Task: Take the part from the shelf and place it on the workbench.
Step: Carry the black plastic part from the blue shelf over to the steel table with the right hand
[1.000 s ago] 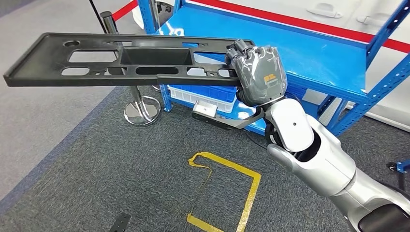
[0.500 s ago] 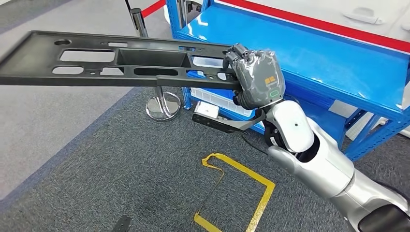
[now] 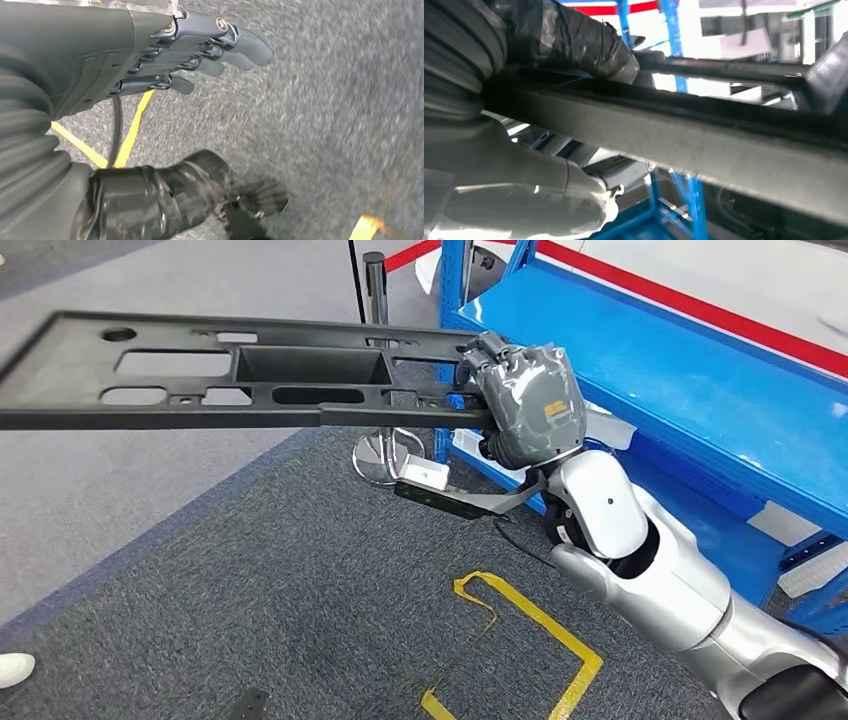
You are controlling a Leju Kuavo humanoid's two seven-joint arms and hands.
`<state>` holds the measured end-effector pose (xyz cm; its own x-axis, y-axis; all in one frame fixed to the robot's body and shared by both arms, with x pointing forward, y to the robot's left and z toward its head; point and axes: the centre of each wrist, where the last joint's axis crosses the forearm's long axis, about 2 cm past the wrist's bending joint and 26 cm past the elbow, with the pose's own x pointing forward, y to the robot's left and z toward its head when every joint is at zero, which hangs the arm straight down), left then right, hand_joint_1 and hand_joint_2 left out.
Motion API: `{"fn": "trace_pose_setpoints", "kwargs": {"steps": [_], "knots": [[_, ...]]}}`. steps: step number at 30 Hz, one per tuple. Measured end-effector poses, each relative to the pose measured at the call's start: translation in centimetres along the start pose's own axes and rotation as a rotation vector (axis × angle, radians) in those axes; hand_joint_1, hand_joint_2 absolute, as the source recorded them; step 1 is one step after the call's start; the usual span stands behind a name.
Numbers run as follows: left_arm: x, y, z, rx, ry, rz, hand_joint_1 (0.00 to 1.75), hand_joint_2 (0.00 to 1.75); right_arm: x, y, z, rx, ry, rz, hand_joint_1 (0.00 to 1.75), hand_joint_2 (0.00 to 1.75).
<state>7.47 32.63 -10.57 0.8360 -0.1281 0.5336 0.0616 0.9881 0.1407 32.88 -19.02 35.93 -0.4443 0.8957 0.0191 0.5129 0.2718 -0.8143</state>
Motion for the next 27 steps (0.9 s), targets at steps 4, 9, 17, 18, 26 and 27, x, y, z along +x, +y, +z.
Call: {"fn": "trace_pose_setpoints", "kwargs": {"steps": [4, 9, 17, 18, 26, 27], "knots": [[0.00, -0.02, 0.00, -0.006, 0.000, 0.002, 0.00, 1.75, 0.00, 0.19, 0.19, 0.007, 0.002, -0.001, 1.75, 1.75], [-0.06, 0.00, 0.02, 0.004, 0.014, 0.015, 0.00, 1.75, -0.04, 0.24, 0.23, 0.006, 0.003, 0.005, 1.75, 1.75], [0.13, -0.17, -0.04, 0.044, 0.038, 0.012, 0.00, 1.75, -0.02, 0.16, 0.17, -0.001, 0.004, 0.014, 1.75, 1.75], [0.09, -0.18, -0.02, 0.045, 0.040, 0.012, 0.00, 1.75, -0.02, 0.16, 0.18, -0.001, 0.004, 0.013, 1.75, 1.75], [-0.09, -0.05, 0.05, 0.054, 0.053, 0.001, 0.00, 1.75, 0.00, 0.17, 0.20, -0.002, 0.005, 0.013, 1.75, 1.75], [-0.21, -0.01, 0.10, 0.056, 0.058, -0.001, 0.00, 1.75, 0.00, 0.20, 0.23, -0.001, 0.006, 0.013, 1.75, 1.75]]}}
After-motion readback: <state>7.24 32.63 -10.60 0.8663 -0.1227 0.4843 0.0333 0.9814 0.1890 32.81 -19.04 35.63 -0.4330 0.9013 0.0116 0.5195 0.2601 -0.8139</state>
